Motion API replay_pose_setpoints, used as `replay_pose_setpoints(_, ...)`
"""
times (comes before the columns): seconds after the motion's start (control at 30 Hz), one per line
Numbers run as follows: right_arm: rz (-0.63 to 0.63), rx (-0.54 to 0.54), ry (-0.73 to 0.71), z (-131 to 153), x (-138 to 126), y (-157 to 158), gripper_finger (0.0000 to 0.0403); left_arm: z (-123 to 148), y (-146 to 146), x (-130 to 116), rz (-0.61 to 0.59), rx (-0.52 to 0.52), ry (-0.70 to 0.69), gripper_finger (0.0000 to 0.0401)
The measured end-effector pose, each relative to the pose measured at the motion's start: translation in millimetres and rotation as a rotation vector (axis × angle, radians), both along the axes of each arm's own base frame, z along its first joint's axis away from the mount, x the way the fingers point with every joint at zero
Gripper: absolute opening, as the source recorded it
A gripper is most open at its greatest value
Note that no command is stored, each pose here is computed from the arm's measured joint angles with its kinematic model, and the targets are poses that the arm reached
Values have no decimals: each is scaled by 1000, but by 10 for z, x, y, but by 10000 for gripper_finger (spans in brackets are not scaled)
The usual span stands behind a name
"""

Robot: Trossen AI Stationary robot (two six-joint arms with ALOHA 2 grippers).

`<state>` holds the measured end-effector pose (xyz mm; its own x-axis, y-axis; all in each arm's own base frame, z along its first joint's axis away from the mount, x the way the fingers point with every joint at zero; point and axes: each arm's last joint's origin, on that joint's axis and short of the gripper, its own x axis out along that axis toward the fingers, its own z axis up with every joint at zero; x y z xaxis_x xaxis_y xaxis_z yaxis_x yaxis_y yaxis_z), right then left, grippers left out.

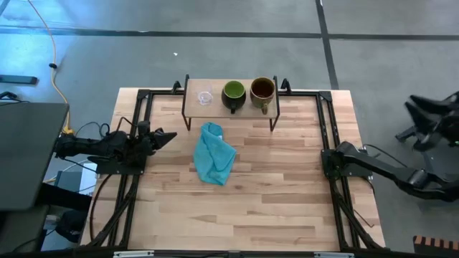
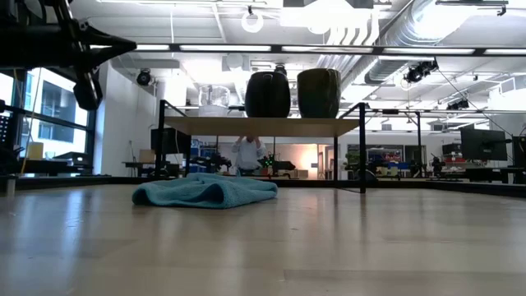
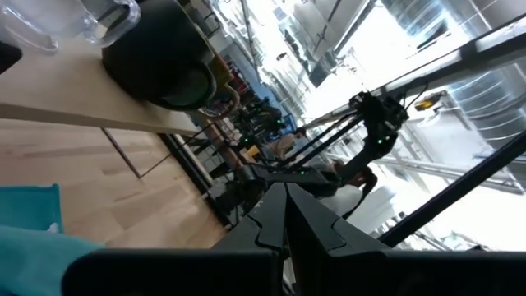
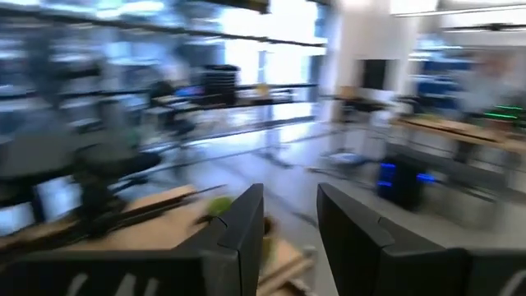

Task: Stack small to large cups/mugs on shelf
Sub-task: Return to Home Position

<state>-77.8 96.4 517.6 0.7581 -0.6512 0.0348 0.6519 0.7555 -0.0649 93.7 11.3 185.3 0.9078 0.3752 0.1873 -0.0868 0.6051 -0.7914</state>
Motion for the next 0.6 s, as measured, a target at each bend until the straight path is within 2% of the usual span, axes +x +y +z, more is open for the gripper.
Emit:
replay_pose_setpoints(0.1,143,-17,16,-57,95,-48,106,-8,4,0,16,-2,9,1)
replay_pose_setpoints(0.17,182,-29,6,-116,150,-94,106,-15,8,-1,32,-4,15,1)
replay_pose_setpoints(0.47,201,-28,-79,-589,470,-459,106,-13,9,-1,32,-4,15,1)
replay_pose_setpoints(0.6,199,-14,-72,-844,652,-668,106,-13,8,-1,32,9,20,1)
